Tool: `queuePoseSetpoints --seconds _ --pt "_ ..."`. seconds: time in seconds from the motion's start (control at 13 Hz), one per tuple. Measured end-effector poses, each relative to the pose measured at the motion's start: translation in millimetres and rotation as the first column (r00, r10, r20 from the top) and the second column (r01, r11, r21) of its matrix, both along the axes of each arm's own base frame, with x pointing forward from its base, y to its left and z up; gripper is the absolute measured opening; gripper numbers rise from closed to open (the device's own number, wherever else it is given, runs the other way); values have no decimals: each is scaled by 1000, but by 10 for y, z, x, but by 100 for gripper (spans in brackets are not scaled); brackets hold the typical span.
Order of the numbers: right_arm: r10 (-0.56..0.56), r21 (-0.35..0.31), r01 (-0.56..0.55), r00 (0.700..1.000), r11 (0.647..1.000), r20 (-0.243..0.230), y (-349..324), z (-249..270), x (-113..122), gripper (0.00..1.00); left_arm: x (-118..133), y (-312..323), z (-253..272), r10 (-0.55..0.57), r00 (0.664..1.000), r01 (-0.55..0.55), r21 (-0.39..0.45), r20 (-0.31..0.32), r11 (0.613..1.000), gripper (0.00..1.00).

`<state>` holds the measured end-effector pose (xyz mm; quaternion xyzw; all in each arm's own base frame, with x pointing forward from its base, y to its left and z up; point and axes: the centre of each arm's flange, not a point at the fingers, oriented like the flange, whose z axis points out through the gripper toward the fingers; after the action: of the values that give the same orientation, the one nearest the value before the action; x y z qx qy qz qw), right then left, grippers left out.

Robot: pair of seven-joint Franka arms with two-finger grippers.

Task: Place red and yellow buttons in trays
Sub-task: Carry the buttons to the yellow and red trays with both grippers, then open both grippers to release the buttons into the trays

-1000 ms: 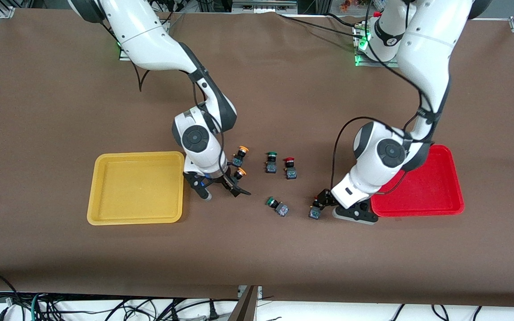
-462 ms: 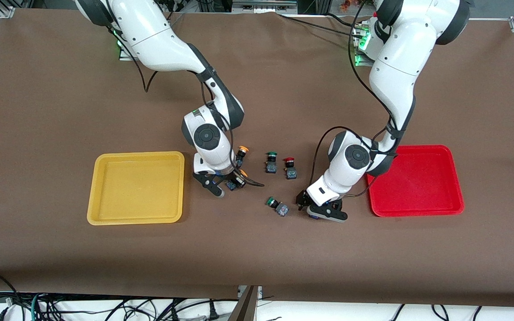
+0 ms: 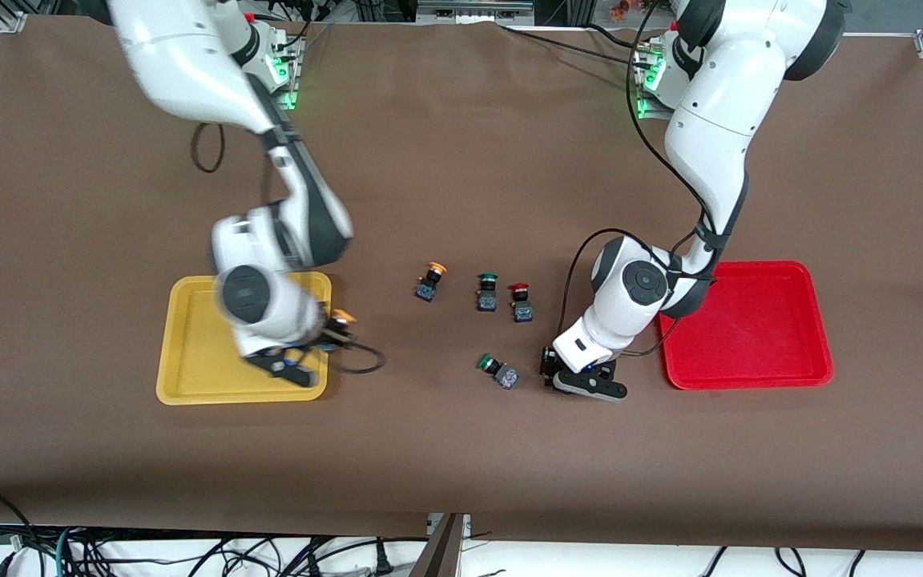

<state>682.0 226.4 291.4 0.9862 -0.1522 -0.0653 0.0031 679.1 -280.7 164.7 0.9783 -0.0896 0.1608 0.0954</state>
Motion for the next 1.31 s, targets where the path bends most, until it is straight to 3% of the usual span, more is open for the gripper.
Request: queuePoseSetpoints --seconds 0.15,0.38,0.54,0.69,0.77,0.92,1.08,1.15,1.31 --pt "105 12 -105 991 994 -82 -837 71 79 41 42 66 200 2 999 -2 16 -39 1000 44" --pt "169 31 -166 973 986 -156 -1874 -330 36 41 77 463 812 -40 974 64 100 -222 993 44" --pt "160 34 -157 973 987 -168 -2127 -678 -67 41 43 994 1121 -108 929 164 132 -354 978 44" --pt "162 29 -160 973 987 -163 -2114 -976 -167 41 -1 1643 1100 -174 869 260 128 -464 957 44" --pt "167 28 -165 973 986 -159 -2078 -1011 -176 45 -51 1924 984 -188 842 293 137 -505 946 44" --pt "184 32 -181 974 983 -132 -1958 -841 -109 67 -205 2201 709 -190 804 349 189 -564 918 44" --pt "191 63 -186 976 981 -108 -1566 -387 7 89 -298 2173 558 -202 793 376 202 -574 904 44" --pt "142 61 -137 985 989 -99 -1241 -169 25 99 -314 2138 526 -209 796 381 202 -568 902 50" --pt "6 34 -3 996 999 -91 -303 -14 -124 100 -299 2108 588 -214 806 381 206 -552 902 70"
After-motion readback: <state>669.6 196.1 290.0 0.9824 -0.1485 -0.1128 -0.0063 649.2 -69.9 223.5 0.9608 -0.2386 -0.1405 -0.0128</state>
